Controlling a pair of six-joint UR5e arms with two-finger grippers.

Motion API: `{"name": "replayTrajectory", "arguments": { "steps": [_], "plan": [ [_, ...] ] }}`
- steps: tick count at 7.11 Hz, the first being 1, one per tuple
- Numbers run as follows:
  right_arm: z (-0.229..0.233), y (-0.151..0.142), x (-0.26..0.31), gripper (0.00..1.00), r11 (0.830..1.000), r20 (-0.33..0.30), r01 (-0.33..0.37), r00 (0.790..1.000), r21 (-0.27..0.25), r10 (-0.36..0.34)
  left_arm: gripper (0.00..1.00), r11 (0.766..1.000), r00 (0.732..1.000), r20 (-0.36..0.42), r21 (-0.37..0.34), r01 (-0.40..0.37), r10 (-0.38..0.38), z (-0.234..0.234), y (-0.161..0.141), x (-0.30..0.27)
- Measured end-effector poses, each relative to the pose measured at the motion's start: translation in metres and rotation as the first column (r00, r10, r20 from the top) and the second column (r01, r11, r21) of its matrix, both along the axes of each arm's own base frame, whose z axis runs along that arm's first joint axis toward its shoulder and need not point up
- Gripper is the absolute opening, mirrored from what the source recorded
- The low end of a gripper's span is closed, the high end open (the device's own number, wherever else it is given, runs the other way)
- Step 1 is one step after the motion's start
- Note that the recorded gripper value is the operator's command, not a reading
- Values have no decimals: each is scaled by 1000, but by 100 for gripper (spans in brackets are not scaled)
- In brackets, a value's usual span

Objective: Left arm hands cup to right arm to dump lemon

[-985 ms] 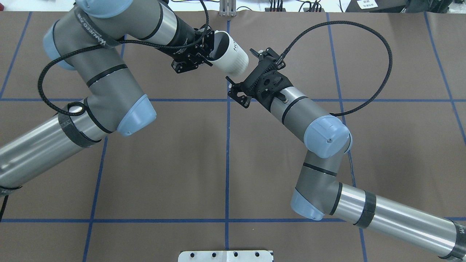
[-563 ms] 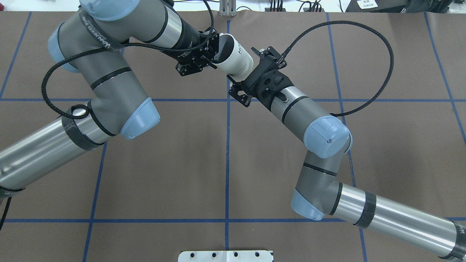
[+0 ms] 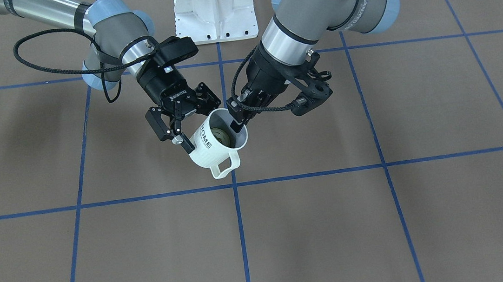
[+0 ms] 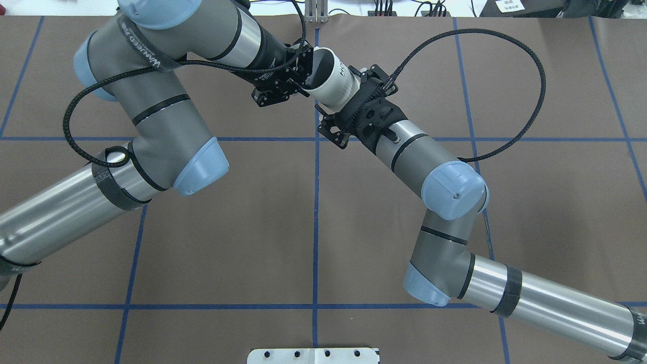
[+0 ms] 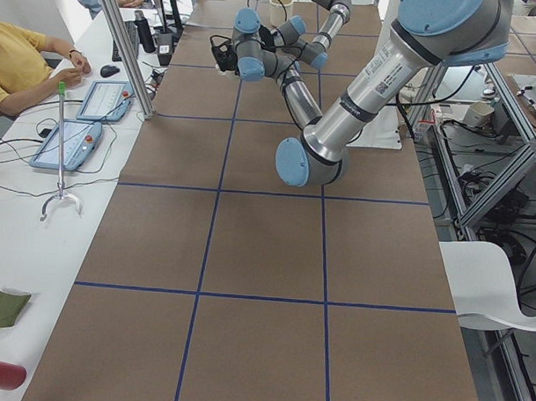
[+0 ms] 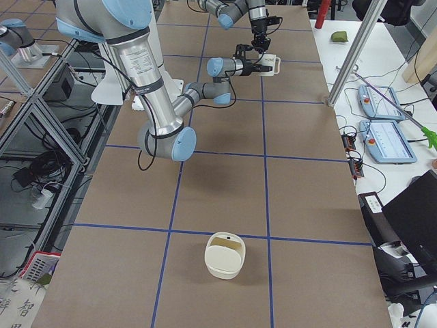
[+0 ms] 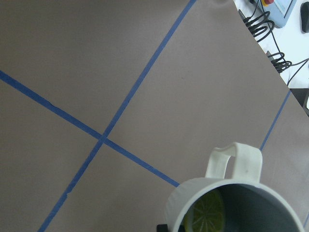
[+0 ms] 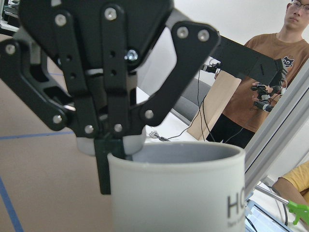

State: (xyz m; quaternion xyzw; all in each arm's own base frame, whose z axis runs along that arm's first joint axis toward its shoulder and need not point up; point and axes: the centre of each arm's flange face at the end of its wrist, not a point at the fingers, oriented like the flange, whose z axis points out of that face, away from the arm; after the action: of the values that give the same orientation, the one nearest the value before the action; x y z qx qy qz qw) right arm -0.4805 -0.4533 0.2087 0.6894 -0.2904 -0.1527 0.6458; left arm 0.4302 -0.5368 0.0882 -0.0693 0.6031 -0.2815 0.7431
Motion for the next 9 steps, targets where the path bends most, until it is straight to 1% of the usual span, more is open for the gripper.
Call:
{"name": "replayTrajectory", "arguments": {
  "steps": [5,9],
  "plan": [
    [2,-1,2,99,1000,-2,-22,1000,-3,22,0,1000,1000,-3,3,-5,5,-5,6,-1],
    [3,-2,2,99,1000,-5,-25,1000,-4,25,0,1000,1000,-14,12,-16,17,-11,13,-1]
  ]
}}
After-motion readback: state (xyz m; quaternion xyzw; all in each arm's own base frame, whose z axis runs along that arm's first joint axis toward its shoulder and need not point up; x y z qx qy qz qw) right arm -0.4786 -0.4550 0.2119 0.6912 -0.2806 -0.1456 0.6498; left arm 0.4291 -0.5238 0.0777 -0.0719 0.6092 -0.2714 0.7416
